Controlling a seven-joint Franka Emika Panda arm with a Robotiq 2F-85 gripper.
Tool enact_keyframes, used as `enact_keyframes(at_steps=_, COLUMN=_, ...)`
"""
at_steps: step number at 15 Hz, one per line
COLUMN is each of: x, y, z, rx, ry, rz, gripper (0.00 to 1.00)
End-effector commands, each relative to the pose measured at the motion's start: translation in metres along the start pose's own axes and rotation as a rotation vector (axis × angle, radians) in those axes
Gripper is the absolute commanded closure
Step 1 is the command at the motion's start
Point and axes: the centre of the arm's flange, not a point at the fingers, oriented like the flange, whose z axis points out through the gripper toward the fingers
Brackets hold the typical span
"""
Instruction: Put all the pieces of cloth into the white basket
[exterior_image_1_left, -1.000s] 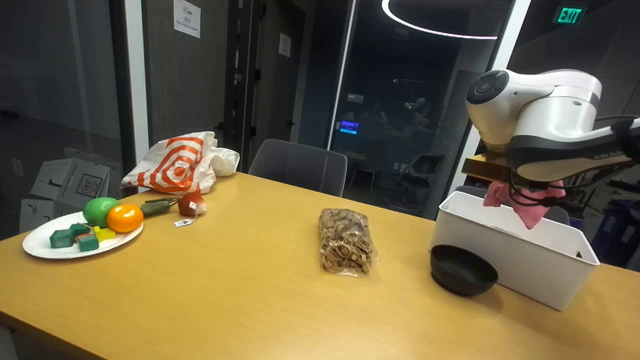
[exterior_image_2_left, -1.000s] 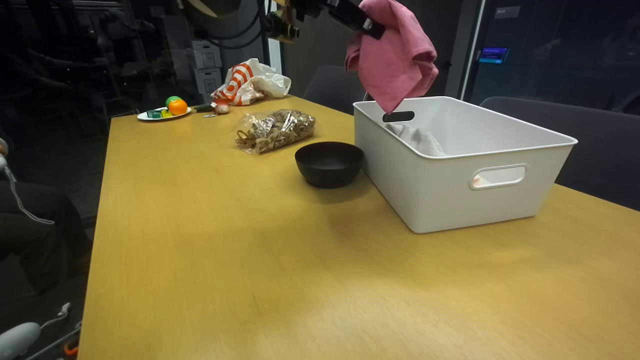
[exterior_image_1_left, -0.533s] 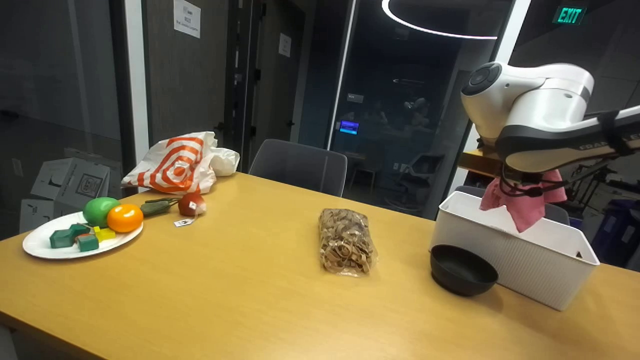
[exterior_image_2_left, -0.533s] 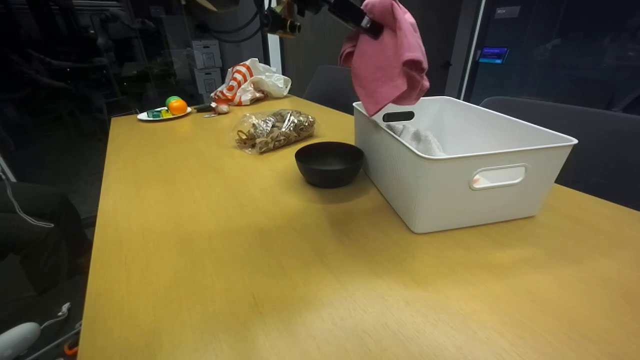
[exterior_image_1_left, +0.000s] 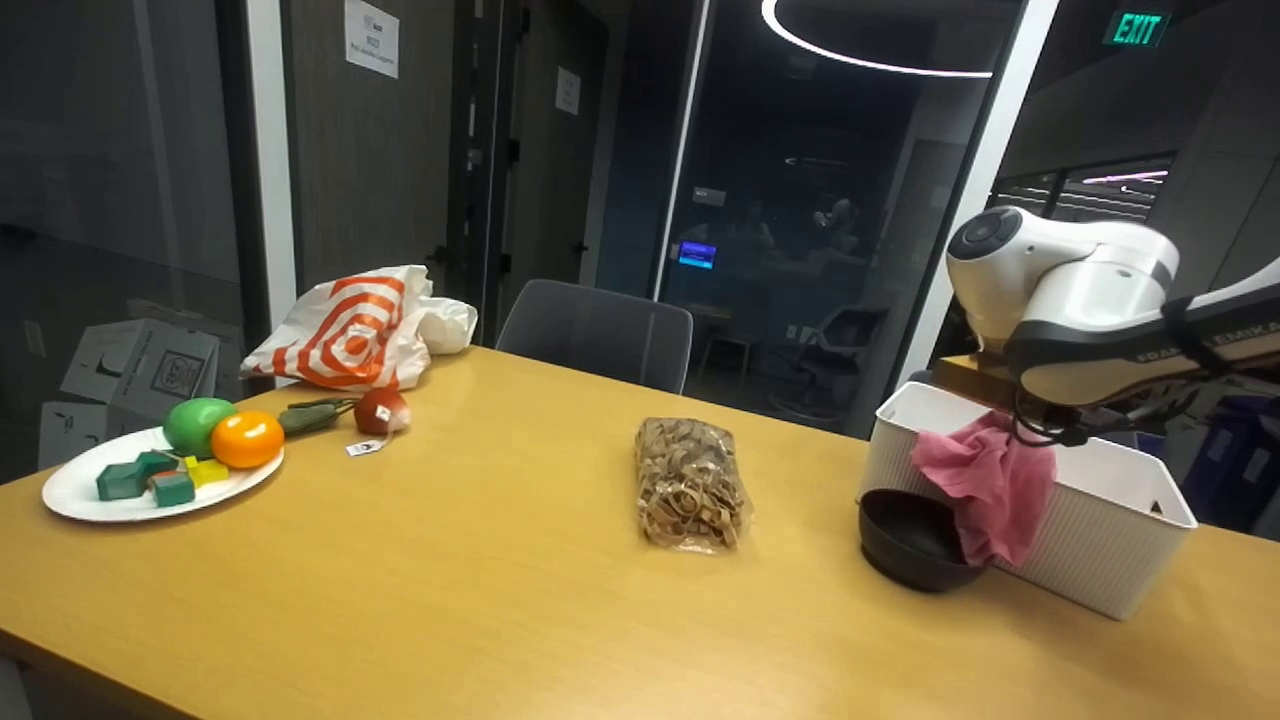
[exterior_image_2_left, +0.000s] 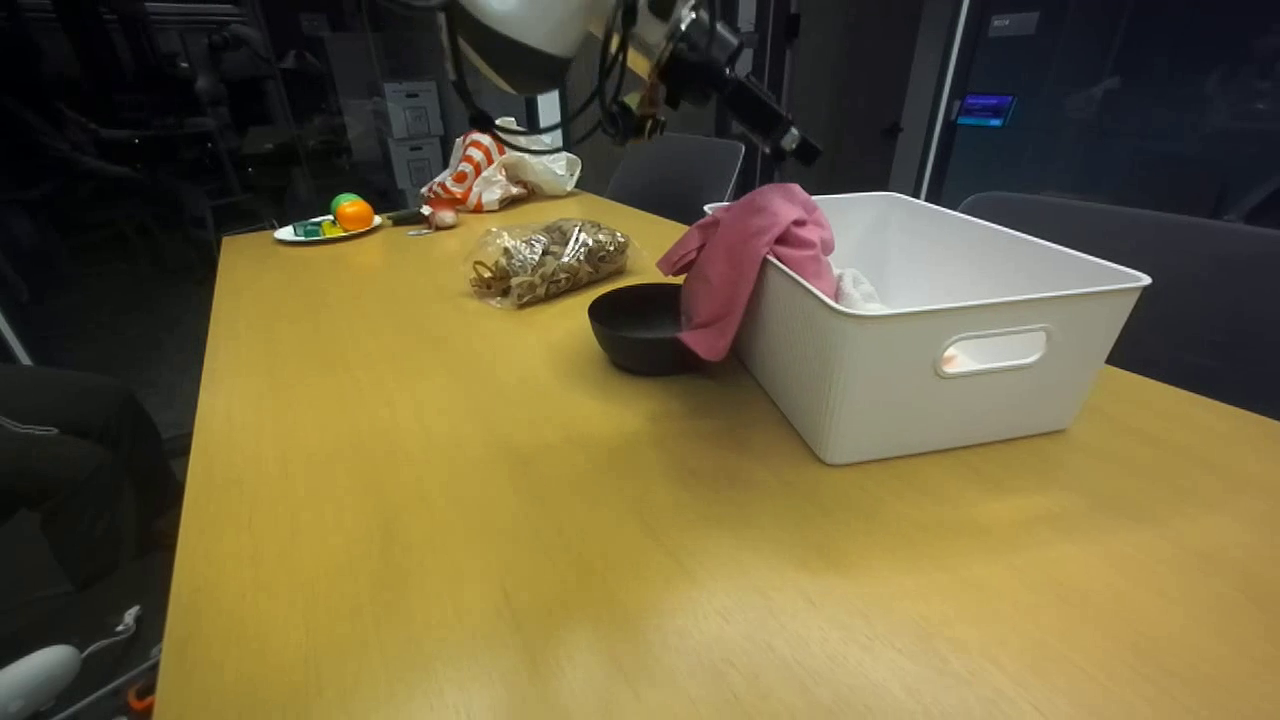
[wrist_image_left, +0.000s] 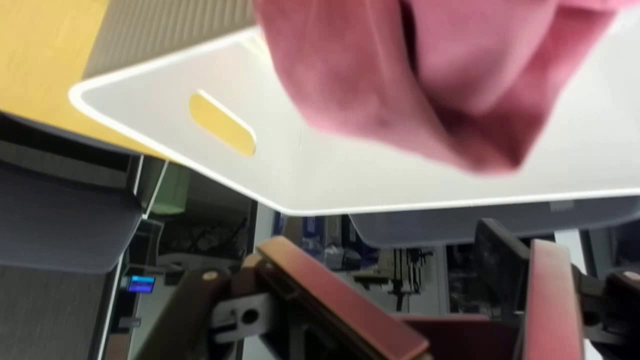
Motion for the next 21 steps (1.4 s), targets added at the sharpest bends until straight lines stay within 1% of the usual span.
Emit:
enact_keyframes(at_steps=1, x=-0.044, y=-0.009, z=0.014, rx=0.039, ry=-0.193, rz=-0.053, gripper=0.00)
enact_keyframes(at_steps=2, x=-0.057, y=-0.004, z=0.016, rx=0.062, ry=-0.244, rz=-0.073, gripper=0.00)
enact_keyframes(at_steps=4, x=-0.061, y=0.006, z=0.001, rx=0.115, ry=-0.327, rz=-0.116, gripper=0.00)
enact_keyframes(at_steps=6, x=-0.049, y=0.016, z=-0.014, rx=0.184, ry=-0.393, rz=-0.147, gripper=0.00)
enact_keyframes(at_steps=7, x=-0.048, y=0.020, z=-0.018, rx=0.205, ry=-0.367, rz=-0.134, gripper=0.00)
enact_keyframes(at_steps=8, x=-0.045, y=0.024, z=-0.021, rx=0.223, ry=-0.374, rz=-0.142, gripper=0.00)
enact_keyframes(at_steps=9, x=-0.041, y=0.029, z=-0.025, rx=0.237, ry=-0.367, rz=-0.150, gripper=0.25)
enact_keyframes(at_steps=10, x=-0.041, y=0.030, z=-0.026, rx=0.245, ry=-0.364, rz=-0.157, gripper=0.25)
enact_keyframes(at_steps=11, x=-0.039, y=0.033, z=-0.026, rx=0.253, ry=-0.379, rz=-0.168, gripper=0.34)
enact_keyframes(at_steps=16, x=-0.028, y=0.043, z=0.011, rx=0.269, ry=-0.427, rz=-0.218, gripper=0.73)
enact_keyframes(at_steps=18, x=-0.027, y=0.048, z=0.022, rx=0.265, ry=-0.415, rz=-0.234, gripper=0.87)
enact_keyframes(at_steps=19, x=-0.022, y=0.052, z=0.021, rx=0.273, ry=-0.406, rz=-0.234, gripper=0.94)
enact_keyframes(at_steps=20, x=-0.019, y=0.055, z=0.022, rx=0.280, ry=-0.400, rz=-0.236, gripper=0.94)
enact_keyframes(at_steps=21, x=-0.013, y=0.060, z=0.018, rx=0.294, ry=-0.387, rz=-0.231, gripper=0.99)
